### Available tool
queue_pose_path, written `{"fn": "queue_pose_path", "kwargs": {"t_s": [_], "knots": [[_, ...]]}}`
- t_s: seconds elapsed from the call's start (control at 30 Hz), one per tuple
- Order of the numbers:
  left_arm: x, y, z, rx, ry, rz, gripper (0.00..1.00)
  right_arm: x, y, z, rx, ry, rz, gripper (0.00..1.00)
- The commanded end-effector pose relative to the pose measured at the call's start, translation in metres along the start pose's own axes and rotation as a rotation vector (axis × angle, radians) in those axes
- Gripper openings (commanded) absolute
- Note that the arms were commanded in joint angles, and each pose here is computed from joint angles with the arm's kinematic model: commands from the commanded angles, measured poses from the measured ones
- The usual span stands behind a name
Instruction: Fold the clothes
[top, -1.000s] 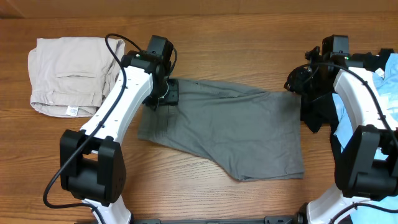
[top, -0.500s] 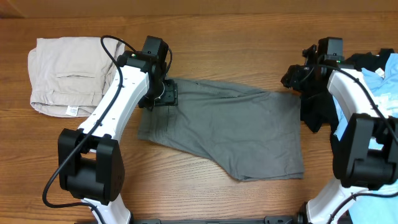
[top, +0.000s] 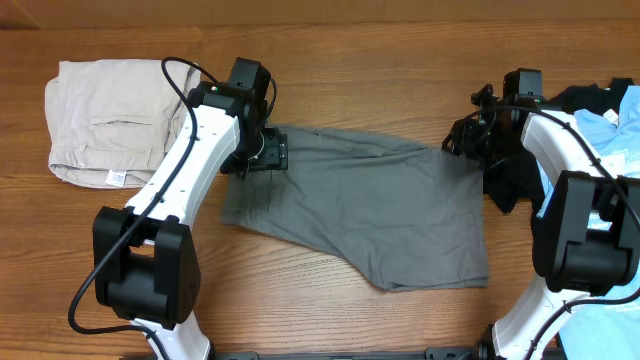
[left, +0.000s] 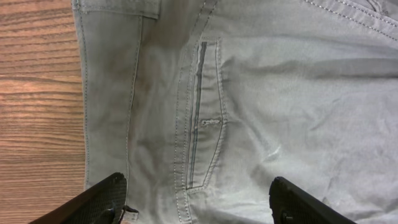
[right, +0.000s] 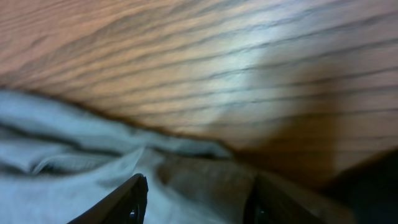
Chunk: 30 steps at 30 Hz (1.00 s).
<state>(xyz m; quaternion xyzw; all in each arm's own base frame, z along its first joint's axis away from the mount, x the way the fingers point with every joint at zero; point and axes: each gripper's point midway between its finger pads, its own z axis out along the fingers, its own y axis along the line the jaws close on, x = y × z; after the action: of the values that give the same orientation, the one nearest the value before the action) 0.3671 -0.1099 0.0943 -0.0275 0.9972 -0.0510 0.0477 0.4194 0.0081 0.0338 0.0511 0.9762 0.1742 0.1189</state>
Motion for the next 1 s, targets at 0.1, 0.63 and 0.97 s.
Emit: {"fn": "queue_pose_path", "kwargs": {"t_s": [0.1,0.63,0.97], "knots": [[0.004,0.004,0.004,-0.009,0.015,-0.004,0.77,0.022,0.013,0.005,-0.089,0.086,-0.051,0.56],[-0.016,0.006,0.006,-0.031,-0.069,0.0,0.96,0.018,0.012,0.005,-0.085,0.072,-0.049,0.06],[-0.056,0.026,-0.001,-0.069,-0.211,0.124,0.92,0.017,0.012,0.005,-0.084,0.068,-0.051,0.06]]}}
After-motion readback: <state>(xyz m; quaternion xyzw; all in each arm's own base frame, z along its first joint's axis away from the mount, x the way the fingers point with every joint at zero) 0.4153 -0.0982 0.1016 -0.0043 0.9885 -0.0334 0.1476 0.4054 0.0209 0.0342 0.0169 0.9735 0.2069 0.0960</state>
